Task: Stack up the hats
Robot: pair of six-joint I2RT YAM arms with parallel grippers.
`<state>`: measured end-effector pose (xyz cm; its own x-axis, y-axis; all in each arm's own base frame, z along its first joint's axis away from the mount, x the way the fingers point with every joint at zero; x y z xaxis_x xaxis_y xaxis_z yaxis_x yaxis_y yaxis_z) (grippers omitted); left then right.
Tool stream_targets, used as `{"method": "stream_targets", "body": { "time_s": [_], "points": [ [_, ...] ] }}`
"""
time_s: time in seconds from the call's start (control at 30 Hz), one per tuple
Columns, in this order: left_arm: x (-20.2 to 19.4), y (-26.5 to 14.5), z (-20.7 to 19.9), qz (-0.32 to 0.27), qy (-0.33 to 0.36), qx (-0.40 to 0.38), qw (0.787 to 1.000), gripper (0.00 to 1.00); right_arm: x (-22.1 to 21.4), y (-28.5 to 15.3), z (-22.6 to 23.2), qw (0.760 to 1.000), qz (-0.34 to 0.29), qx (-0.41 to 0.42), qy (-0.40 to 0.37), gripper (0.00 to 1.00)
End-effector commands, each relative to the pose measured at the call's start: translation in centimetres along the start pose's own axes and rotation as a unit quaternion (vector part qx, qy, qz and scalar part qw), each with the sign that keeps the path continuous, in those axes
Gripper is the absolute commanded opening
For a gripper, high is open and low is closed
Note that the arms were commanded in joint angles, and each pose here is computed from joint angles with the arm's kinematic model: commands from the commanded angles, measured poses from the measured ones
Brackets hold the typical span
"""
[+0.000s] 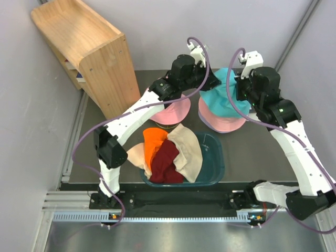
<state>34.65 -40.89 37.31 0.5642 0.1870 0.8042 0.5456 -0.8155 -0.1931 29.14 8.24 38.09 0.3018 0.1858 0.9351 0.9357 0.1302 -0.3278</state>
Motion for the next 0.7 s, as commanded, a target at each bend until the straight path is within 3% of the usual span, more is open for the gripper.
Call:
{"method": "stream_targets", "body": {
  "time_s": [0.0,0.03,0.13,0.17,0.2,0.33,0.53,0.67],
  "points": [
    [-0.5,0.6,6.6,0.007,-0.012,0.097,0.995,0.0,1.6,0.8,-2.6,0.998,-0.033,-0.058,0.019,0.0],
    [-0.5,0.6,6.7,0.008,-0.013,0.098,0.995,0.22,1.6,1.2,-2.6,0.998,-0.031,-0.059,0.021,0.0],
    [-0.5,-0.1,6.9,0.005,-0.017,0.114,0.993,0.67,1.1,2.3,-2.6,0.998,-0.018,-0.061,0.021,0.0],
    [0.1,-1.0,6.7,-0.005,-0.016,0.119,0.993,0.81,1.2,2.4,-2.8,0.998,-0.017,-0.064,0.022,0.0],
    [-0.8,-1.2,7.3,0.0,-0.02,0.13,0.991,0.85,0.9,2.9,-2.7,0.998,-0.01,-0.064,0.021,0.0],
    [-1.8,-2.9,7.5,-0.015,-0.036,0.133,0.99,0.9,0.3,3.8,-2.9,0.997,0.001,-0.067,0.023,0.0],
    [-4.1,-2.8,6.8,0.005,-0.071,0.071,0.995,0.8,-0.8,5.0,-2.9,0.997,0.017,-0.061,0.033,0.0],
    [-5.5,-2.9,6.4,0.01,-0.115,0.039,0.993,0.79,-1.4,5.5,-2.9,0.997,0.03,-0.061,0.035,0.0]
  ]
}}
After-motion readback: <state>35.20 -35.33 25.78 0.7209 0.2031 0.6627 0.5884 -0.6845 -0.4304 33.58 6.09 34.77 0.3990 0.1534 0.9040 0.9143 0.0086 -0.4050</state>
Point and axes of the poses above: each gripper's point midway between its finger pads, its own y axis out along the fingers, its own z axis along the line the jaws close on, x = y × z, the point moved 5 cm from there along -y, back along the fingers, and after that the axes turned 1 degree about -y, right-handed, at the moved point
